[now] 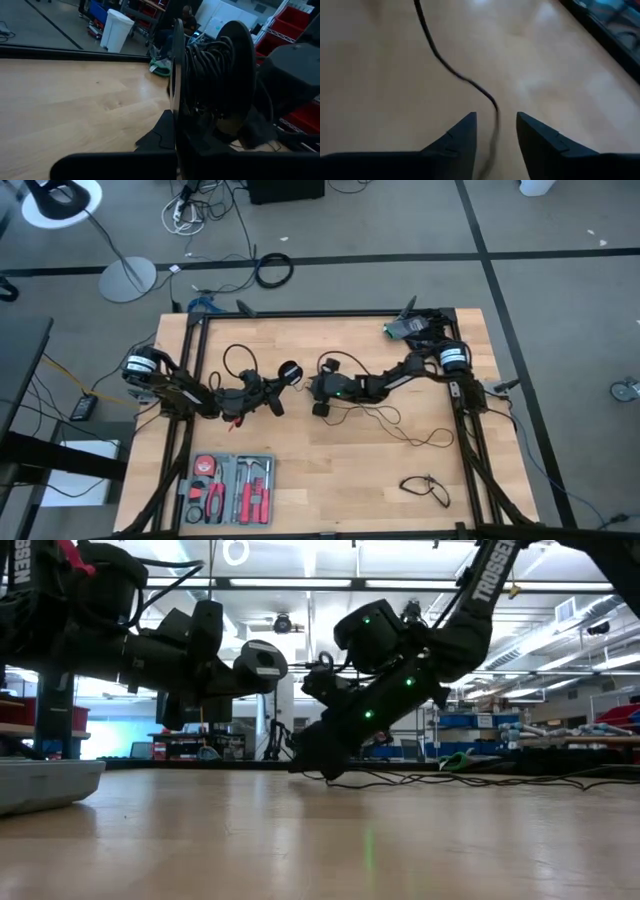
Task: Coil cords
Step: Coil the black wire onto the spool
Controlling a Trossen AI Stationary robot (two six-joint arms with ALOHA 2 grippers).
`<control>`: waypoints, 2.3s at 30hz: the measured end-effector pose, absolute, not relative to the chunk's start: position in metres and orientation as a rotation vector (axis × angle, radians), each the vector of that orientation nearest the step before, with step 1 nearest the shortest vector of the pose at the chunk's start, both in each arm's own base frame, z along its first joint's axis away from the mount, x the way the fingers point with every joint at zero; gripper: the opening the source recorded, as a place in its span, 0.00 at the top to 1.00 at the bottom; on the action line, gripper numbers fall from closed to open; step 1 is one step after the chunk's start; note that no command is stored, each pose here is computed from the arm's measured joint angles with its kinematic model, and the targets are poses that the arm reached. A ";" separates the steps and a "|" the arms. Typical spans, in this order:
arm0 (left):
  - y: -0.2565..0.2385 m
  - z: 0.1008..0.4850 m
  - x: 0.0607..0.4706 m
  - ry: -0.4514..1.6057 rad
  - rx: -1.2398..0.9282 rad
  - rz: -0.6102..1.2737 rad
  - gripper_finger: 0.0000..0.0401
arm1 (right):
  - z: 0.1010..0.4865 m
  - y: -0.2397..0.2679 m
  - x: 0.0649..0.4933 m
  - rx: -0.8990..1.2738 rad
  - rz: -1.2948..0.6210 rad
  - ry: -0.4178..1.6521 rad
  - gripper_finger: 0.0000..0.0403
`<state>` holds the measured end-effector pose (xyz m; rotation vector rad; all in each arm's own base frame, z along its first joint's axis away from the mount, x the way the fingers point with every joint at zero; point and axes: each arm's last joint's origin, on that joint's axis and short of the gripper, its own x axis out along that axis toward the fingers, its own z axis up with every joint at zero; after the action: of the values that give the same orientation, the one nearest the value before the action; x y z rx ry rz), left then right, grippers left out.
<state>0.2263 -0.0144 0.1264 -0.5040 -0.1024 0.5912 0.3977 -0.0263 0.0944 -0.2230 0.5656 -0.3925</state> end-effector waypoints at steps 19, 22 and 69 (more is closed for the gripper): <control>-0.014 0.123 0.225 -0.057 -0.456 0.582 1.00 | 0.166 -0.019 0.371 -0.149 -0.561 0.631 1.00; -0.015 0.120 0.225 -0.024 -0.432 0.585 1.00 | 0.196 -0.012 0.363 -0.152 -0.579 0.555 1.00; -0.013 0.134 0.245 -0.074 -0.412 0.625 1.00 | 0.155 0.018 0.376 0.077 -0.313 0.878 0.93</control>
<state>0.2446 -0.0125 0.1339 -0.4124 -0.0741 0.6247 0.3762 0.0184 0.1554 0.0766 0.8779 -0.3134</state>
